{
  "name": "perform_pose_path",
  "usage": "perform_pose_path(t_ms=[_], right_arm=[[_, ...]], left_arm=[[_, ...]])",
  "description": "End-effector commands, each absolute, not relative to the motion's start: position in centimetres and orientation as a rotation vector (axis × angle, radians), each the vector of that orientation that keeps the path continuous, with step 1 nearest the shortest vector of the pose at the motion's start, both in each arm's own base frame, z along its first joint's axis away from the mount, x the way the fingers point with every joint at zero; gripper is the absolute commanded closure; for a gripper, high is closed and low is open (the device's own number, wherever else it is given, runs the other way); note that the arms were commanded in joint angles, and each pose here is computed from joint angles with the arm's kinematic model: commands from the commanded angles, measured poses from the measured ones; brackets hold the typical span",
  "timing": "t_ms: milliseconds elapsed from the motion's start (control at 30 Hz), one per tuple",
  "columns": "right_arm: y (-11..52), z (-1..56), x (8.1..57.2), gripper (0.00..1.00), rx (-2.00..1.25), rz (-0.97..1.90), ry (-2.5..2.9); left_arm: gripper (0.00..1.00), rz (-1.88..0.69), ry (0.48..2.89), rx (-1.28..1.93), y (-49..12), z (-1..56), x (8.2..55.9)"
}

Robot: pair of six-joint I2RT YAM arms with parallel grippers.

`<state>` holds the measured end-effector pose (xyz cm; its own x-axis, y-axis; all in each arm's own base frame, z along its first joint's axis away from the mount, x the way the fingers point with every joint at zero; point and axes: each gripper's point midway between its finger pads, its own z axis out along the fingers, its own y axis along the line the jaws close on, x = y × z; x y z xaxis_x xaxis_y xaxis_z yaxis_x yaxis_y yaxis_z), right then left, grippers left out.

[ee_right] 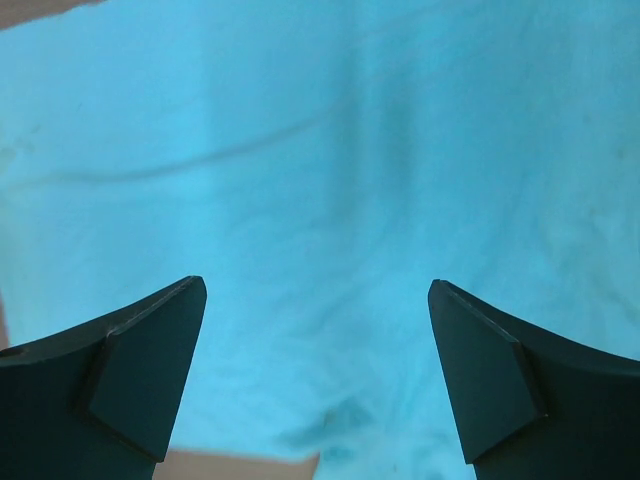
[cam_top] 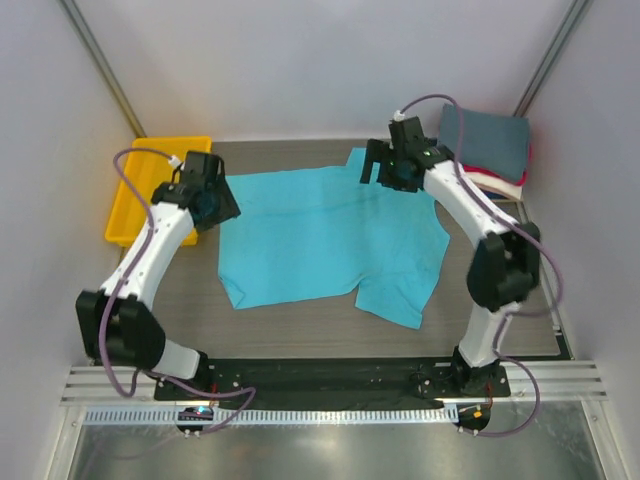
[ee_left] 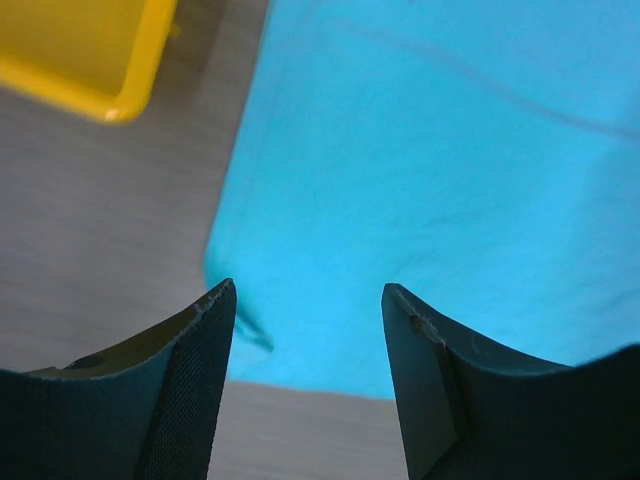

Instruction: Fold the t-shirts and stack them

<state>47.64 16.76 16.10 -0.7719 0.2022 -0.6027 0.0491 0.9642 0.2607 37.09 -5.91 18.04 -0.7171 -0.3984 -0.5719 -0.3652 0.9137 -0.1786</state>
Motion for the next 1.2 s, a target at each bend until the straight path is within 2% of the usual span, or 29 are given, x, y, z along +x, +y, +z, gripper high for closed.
perform_pose_path(t_ms=[0,33,67,133,167,233,467,833,1000,1100,1133,1167], right_arm=[[14.7,18.5,42.0,0.00,0.241,0.329,2.374],[14.0,20.9,39.8,0.00,0.252,0.360,2.309],[13.3,17.6,37.2,0.00,0.271,0.343,2.374],[12.9,18.9,33.8,0.00,0.312,0.421,2.320],[12.4,16.5,31.5,0.00,0.337,0.426,2.357],[12.7,15.7,28.0,0.00,0.369,0.540,2.349],[11.8,12.7,22.2,0.00,0.393,0.601,2.362],[11.9,11.7,20.7,0.01,0.402,0.646,2.371],[11.9,11.6,20.7,0.01,0.388,0.643,2.375],[11.9,11.3,20.6,0.01,0.394,0.639,2.382],[11.9,11.2,20.6,0.01,0.403,0.639,2.384],[11.8,10.9,20.5,0.01,0.412,0.632,2.390]], left_arm=[[0.39,0.029,2.506,-0.623,-4.4,14.6,31.6],[0.40,0.041,2.535,-0.619,-4.3,13.0,29.5],[0.41,0.048,2.535,-0.623,-4.2,12.6,28.8],[0.43,0.063,2.552,-0.605,-4.6,11.5,27.2],[0.44,0.090,2.586,-0.603,-4.5,10.0,26.0],[0.45,0.088,2.593,-0.592,-5.2,9.2,25.4],[0.43,0.176,2.634,-0.594,-5.2,6.9,24.3],[0.39,0.297,2.711,-0.602,-5.2,3.1,25.3],[0.41,0.312,2.705,-0.613,-5.1,2.6,25.7],[0.51,0.320,2.704,-0.615,-5.0,2.4,25.6],[0.61,0.323,2.702,-0.615,-4.9,2.4,25.5],[0.66,0.326,2.700,-0.615,-4.8,2.4,25.4]])
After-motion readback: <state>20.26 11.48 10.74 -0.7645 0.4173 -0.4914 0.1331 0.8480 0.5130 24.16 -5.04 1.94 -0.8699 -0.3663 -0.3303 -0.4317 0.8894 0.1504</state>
